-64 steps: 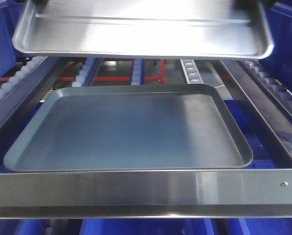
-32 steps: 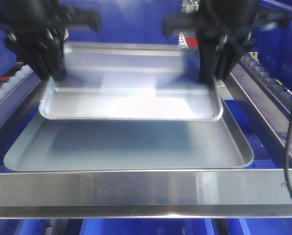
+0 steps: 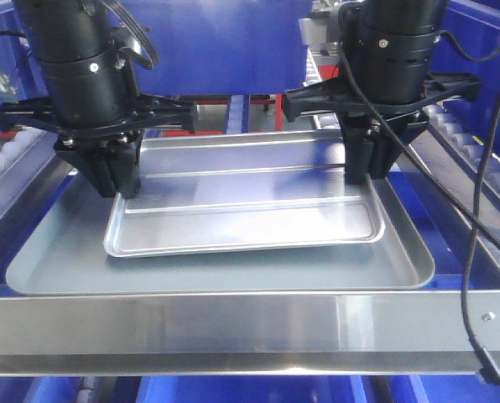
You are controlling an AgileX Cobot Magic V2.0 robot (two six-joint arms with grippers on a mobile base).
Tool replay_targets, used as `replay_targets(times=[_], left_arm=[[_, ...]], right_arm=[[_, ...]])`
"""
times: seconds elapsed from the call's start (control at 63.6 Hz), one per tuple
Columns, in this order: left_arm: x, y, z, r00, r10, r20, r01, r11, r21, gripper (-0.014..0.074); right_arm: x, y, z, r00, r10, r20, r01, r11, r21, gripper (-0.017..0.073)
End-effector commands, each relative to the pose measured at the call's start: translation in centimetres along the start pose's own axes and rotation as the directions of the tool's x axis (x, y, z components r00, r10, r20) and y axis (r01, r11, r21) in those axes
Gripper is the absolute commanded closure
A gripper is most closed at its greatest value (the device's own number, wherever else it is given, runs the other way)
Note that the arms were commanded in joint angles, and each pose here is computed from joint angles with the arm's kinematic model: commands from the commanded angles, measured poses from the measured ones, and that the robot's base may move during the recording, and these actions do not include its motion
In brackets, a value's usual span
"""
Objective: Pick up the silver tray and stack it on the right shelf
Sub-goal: 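Open both grippers and lift them away from the stacked trays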
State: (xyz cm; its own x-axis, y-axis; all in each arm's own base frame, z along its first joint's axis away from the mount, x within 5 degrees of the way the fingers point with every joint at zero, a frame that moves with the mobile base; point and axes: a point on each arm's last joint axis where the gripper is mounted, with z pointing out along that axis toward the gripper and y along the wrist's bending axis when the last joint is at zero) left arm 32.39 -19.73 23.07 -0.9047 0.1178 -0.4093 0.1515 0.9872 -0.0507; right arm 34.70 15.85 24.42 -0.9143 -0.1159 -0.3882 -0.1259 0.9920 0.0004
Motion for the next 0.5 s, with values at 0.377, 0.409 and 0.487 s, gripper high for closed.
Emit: replay_targets(times=[0.377, 0.409, 0.487], left_arm=[[-1.6, 1.3, -2.0, 0.997, 0.035, 0.068, -0.039, 0.998, 0.058, 0.0208], [-1.6, 1.3, -2.0, 0.997, 0.037, 0.069, -0.041, 0.998, 0.056, 0.0159], [-1.6, 1.3, -2.0, 0.996, 0.045, 0.071, -0.049, 0.998, 0.048, 0.0127]], right_arm=[[-1.7, 0.0, -3.2, 0.985, -0.043, 0.166, 0.05, 0.998, -0.036, 0.0009], [-1.7, -0.1, -3.3, 0.985, -0.043, 0.168, 0.049, 0.998, -0.036, 0.0009], [-1.7, -0.1, -3.7, 0.984, -0.041, 0.175, 0.049, 0.998, -0.038, 0.0009]])
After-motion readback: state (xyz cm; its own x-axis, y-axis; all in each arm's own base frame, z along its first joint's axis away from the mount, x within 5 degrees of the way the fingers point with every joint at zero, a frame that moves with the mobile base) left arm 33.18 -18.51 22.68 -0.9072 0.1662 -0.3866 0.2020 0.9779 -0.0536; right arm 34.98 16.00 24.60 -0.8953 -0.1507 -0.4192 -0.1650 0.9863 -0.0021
